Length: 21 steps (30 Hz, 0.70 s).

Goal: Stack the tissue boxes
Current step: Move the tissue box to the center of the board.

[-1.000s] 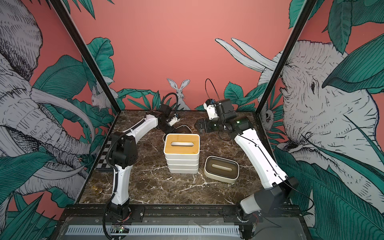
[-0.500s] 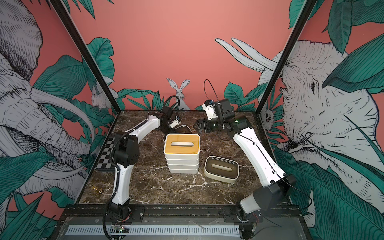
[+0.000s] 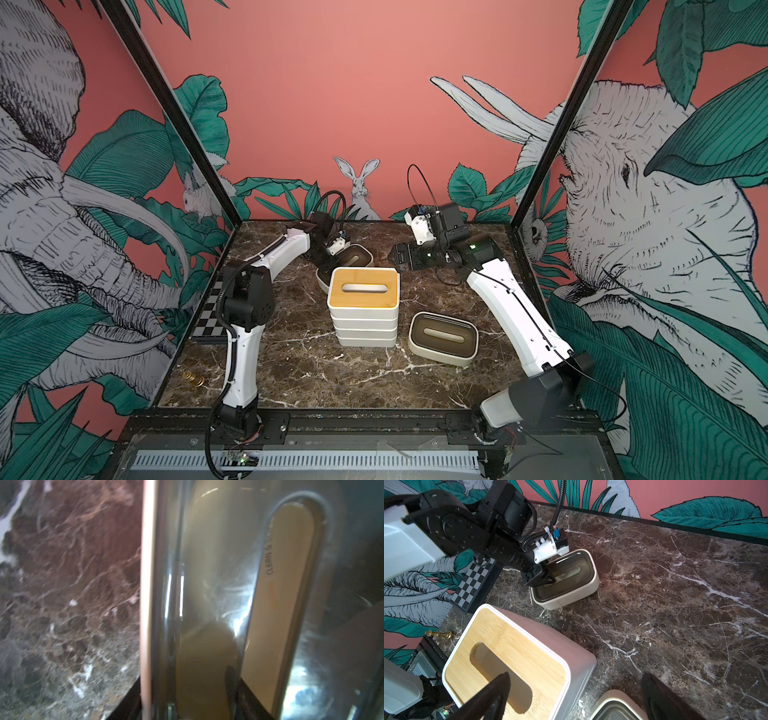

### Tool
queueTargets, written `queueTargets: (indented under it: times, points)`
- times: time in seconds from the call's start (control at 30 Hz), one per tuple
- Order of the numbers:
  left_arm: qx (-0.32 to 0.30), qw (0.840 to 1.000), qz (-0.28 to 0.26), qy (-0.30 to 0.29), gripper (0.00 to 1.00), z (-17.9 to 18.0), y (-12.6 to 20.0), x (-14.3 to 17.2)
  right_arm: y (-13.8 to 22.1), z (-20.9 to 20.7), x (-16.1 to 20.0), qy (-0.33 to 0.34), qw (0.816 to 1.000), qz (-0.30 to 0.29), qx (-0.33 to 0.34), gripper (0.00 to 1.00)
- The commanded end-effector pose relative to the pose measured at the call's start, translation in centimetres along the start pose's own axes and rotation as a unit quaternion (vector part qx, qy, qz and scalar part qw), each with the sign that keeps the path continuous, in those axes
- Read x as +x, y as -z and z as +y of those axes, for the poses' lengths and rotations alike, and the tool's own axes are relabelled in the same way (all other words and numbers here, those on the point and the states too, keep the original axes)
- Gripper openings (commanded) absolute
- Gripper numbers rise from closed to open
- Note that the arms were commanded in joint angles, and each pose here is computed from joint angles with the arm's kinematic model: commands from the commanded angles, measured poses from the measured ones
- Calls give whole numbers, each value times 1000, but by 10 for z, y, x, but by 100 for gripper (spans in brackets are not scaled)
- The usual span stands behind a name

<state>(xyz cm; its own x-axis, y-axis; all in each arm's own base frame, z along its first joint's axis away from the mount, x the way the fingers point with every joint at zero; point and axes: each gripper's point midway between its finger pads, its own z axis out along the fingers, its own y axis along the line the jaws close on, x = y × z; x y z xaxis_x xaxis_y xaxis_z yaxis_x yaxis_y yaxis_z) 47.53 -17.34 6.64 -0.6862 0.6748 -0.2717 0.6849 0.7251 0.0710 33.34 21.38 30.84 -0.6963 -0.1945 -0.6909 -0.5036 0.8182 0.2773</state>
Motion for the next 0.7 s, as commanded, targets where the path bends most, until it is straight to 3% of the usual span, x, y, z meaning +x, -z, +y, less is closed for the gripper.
queueTargets:
  times: [0.0,0.23,0.43,0.57,0.67]
  points:
    - [-16,1000,23,11,52,13,17,25,10,4,-4,21,1000,-23,-1,98]
    - [-20,994,85,60,52,4,28,90,4,2,4,32,999,-17,-8,98]
    - [-25,986,119,115,59,-15,41,140,-4,-1,11,36,999,-13,-20,98]
    - [-20,982,124,140,66,-22,41,154,-6,-5,12,33,999,-12,-24,98]
    - [-26,983,104,148,66,-19,43,147,-5,-8,13,30,999,-14,-26,98]
